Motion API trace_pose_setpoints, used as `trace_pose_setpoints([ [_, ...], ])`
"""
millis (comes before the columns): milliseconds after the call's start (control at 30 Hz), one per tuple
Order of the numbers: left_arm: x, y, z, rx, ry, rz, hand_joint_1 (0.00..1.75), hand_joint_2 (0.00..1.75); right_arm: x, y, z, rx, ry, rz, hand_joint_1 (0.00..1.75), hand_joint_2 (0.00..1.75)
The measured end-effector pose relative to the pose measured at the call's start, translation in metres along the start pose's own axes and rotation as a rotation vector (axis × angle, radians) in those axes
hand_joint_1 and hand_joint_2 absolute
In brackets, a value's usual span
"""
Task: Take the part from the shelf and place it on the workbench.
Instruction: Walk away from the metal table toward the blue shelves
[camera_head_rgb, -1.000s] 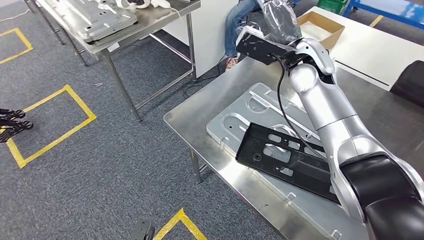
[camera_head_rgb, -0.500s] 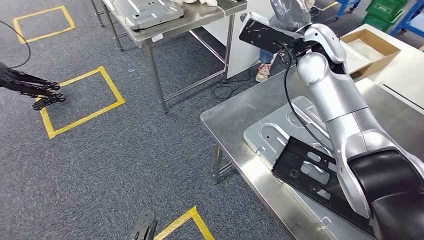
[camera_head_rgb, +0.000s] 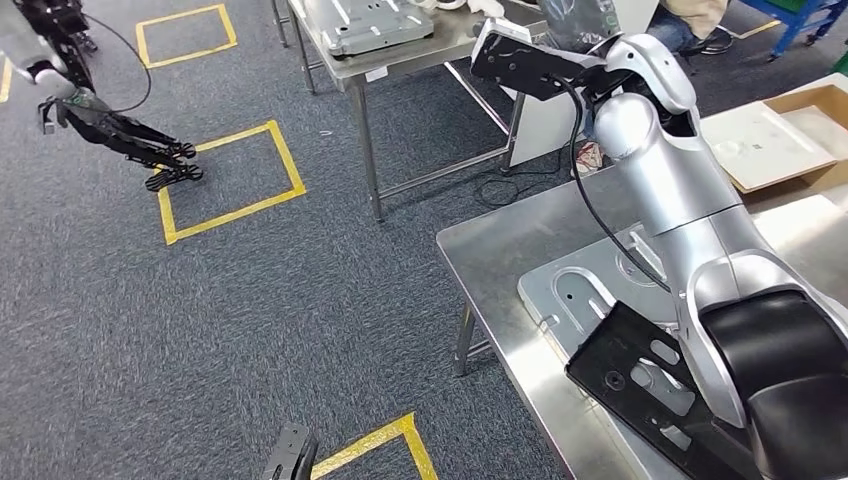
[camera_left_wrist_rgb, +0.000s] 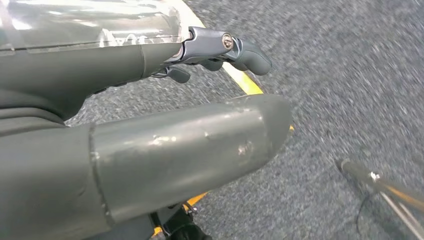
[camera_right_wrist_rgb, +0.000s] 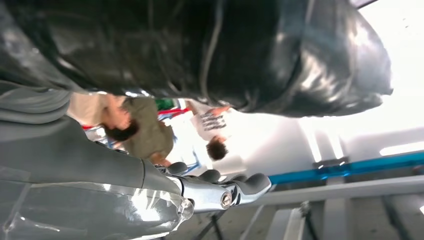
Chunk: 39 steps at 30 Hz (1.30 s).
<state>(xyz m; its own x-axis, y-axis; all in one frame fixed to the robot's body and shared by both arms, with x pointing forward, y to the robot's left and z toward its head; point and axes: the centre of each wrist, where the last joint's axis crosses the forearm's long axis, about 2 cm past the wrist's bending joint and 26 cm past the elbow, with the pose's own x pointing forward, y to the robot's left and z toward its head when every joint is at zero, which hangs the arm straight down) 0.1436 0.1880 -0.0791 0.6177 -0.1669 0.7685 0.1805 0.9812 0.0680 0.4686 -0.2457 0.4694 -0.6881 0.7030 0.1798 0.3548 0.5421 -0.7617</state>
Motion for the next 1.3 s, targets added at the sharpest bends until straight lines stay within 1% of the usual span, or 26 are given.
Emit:
trace_pose_setpoints([
  [333, 0.000, 0.000, 0.000, 0.001, -0.002, 0.000, 0.00, 0.00, 0.007, 0.002, -0.005, 0.016, -0.022, 0.011, 0.00, 0.00],
  [667, -0.002, -0.001, 0.001, 0.005, -0.003, 0.006, 0.00, 0.00, 0.003, 0.013, 0.001, 0.052, -0.041, 0.014, 0.00, 0.00],
  [867, -0.005, 0.000, 0.003, 0.007, 0.001, 0.008, 0.00, 0.00, 0.003, 0.024, 0.007, 0.063, -0.060, -0.006, 0.00, 0.00],
  [1067, -0.005, 0.000, 0.003, 0.008, 0.001, 0.007, 0.00, 0.00, 0.000, 0.040, 0.021, 0.080, -0.054, -0.030, 0.00, 0.00],
  [1167, -0.005, 0.001, 0.002, 0.008, -0.001, 0.004, 0.00, 0.00, -0.001, 0.040, 0.024, 0.075, -0.056, -0.027, 0.00, 0.00],
  [1300, -0.005, 0.002, 0.003, 0.007, 0.000, 0.000, 0.00, 0.00, -0.004, 0.042, 0.029, 0.074, -0.052, -0.024, 0.00, 1.75],
])
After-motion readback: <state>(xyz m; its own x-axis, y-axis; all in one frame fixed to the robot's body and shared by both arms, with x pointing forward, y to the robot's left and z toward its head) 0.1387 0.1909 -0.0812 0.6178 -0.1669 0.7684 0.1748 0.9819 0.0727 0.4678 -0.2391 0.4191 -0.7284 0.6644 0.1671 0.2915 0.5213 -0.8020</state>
